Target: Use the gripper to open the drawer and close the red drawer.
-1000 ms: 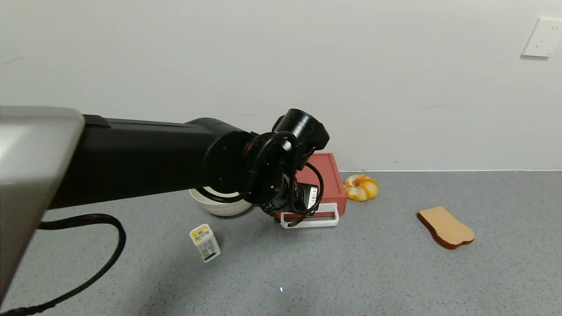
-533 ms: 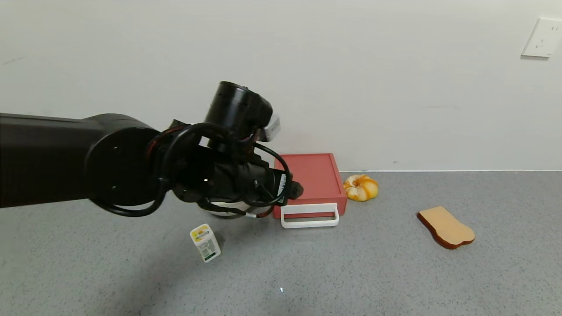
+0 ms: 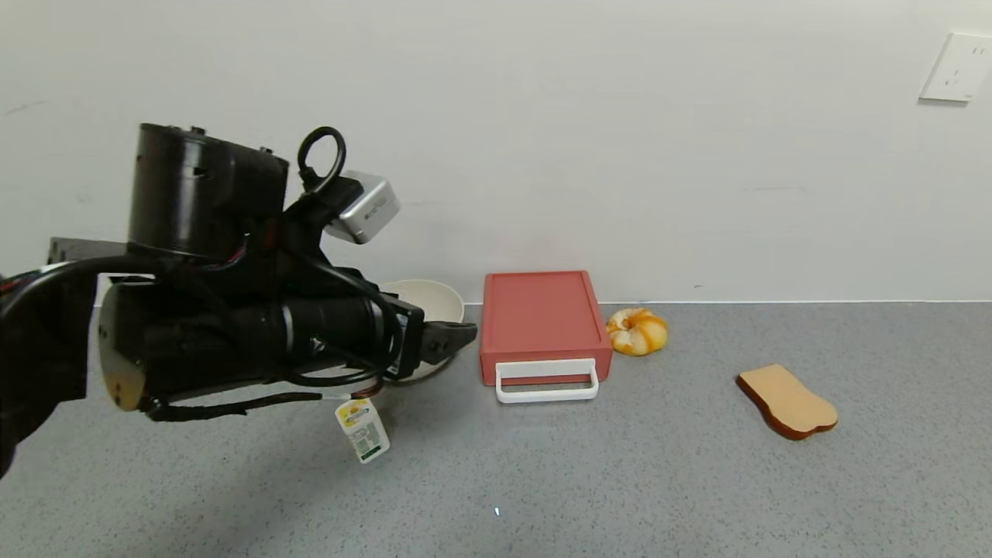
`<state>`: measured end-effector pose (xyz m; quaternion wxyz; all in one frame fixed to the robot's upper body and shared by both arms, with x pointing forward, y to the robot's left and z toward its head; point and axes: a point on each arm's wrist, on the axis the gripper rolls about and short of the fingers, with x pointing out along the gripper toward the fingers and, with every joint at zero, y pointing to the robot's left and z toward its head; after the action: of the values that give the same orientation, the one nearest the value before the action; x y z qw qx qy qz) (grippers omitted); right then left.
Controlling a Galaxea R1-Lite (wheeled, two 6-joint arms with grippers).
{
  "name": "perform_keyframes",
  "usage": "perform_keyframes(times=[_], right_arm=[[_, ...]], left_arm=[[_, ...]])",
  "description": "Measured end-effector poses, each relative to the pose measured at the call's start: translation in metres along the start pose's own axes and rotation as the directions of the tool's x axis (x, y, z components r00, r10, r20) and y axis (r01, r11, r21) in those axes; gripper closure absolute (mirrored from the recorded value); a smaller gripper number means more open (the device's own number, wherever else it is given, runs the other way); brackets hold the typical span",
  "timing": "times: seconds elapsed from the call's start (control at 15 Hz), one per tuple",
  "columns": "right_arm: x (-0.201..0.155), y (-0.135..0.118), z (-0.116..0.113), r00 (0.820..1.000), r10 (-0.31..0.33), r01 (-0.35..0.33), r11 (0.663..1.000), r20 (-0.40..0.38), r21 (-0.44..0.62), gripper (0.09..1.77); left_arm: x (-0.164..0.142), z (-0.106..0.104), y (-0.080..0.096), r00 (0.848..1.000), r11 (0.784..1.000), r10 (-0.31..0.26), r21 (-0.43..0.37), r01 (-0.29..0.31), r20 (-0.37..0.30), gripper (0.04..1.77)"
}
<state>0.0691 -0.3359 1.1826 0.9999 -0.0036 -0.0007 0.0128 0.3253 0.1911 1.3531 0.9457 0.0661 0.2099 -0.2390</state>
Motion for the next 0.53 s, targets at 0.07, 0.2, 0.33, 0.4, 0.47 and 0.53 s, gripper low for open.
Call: perform_keyframes(times=[0.07, 0.2, 0.33, 0.4, 0.47, 0.53], right_arm=[[0.000, 0.000, 0.000, 1.000, 0.000, 0.000, 1.000, 0.000, 0.000, 0.15], [0.000, 0.000, 0.000, 1.000, 0.001, -0.001, 1.000, 0.000, 0.000, 0.15], [0.000, 0.000, 0.000, 1.000, 0.000, 0.000, 1.000, 0.000, 0.000, 0.15], [0.000, 0.000, 0.000, 1.000, 0.000, 0.000, 1.000, 0.000, 0.000, 0.15], [0.000, 0.000, 0.000, 1.000, 0.000, 0.000, 1.000, 0.000, 0.000, 0.15], [0.000, 0.000, 0.000, 1.000, 0.000, 0.000, 1.000, 0.000, 0.000, 0.15]], left_arm=[[-0.007, -0.005, 0.005, 1.000, 1.000, 0.014, 0.017, -0.015, 0.019, 0.14], [-0.025, -0.013, 0.015, 0.998, 0.998, 0.046, 0.032, -0.048, 0.049, 0.13], [-0.044, -0.021, 0.023, 0.994, 0.996, 0.078, 0.027, -0.080, 0.071, 0.12], [-0.054, -0.024, 0.025, 0.992, 0.995, 0.090, 0.023, -0.093, 0.085, 0.12], [-0.064, -0.028, 0.027, 0.990, 0.994, 0.102, 0.020, -0.104, 0.096, 0.12], [-0.075, -0.033, 0.028, 0.988, 0.993, 0.111, 0.018, -0.114, 0.111, 0.11]])
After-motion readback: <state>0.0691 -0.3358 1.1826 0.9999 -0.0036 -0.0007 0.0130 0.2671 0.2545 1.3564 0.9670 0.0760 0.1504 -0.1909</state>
